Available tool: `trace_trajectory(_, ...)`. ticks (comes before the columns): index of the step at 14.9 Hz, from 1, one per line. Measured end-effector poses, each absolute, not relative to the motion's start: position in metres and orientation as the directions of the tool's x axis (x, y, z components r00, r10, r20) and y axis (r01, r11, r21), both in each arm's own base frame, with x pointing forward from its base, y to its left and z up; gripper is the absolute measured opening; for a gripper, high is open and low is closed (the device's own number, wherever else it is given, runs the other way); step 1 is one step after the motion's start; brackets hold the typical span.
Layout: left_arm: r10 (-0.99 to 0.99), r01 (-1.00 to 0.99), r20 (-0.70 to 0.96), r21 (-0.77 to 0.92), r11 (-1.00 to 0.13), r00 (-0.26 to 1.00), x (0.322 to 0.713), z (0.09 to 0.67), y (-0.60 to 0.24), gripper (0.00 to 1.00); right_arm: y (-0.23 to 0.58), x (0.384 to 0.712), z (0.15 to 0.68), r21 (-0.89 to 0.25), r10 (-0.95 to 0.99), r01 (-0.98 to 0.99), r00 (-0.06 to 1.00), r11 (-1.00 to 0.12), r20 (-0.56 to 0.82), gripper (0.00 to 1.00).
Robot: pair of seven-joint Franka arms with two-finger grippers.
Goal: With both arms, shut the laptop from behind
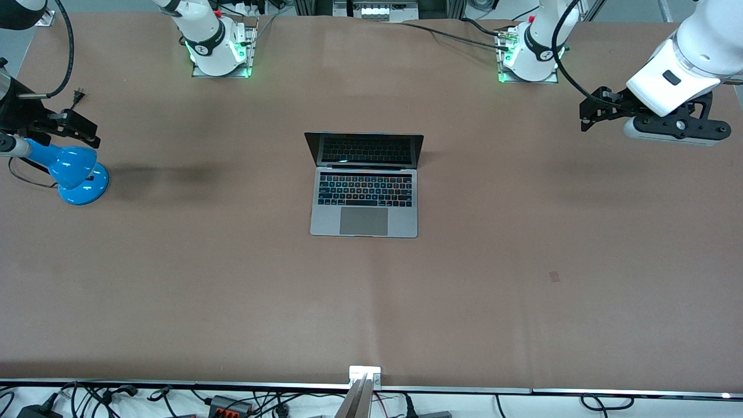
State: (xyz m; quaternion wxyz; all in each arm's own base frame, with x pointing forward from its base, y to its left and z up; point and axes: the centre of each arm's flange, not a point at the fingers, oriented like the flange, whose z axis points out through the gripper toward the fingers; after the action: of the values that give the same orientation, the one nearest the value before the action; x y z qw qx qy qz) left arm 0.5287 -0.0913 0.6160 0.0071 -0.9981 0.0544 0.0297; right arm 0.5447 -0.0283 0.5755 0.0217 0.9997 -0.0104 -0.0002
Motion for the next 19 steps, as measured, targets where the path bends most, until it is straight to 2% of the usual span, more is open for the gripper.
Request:
trace_trajectory(9,-0.100,-0.102,-0.145,-0.011,-0.995,0.984,0.533,0.594,-0.086,1.00,-0.027,0.550,0.565,0.034,-0.022,-0.021,1.000,-0.999,-0.018,1.00)
trace_trajectory(11,-0.100,-0.103,-0.171,-0.009,-0.995,0.980,0.539,0.581,-0.086,1.00,-0.025,0.547,0.562,0.033,-0.018,-0.016,0.999,-0.999,-0.045,0.96)
trace_trajectory(15,-0.102,-0.106,-0.198,-0.007,-0.994,0.975,0.544,0.568,-0.088,1.00,0.003,0.551,0.542,0.031,0.029,0.033,0.994,-0.999,-0.106,0.56)
trace_trajectory(18,-0.113,-0.118,-0.225,-0.008,-0.993,0.968,0.541,0.564,-0.093,0.89,0.031,0.555,0.527,0.006,0.071,0.073,0.989,-0.997,-0.132,0.24)
trace_trajectory(19,-0.116,-0.121,-0.231,-0.008,-0.993,0.966,0.540,0.564,-0.094,0.79,0.045,0.555,0.524,-0.012,0.090,0.089,0.986,-0.996,-0.142,0.15)
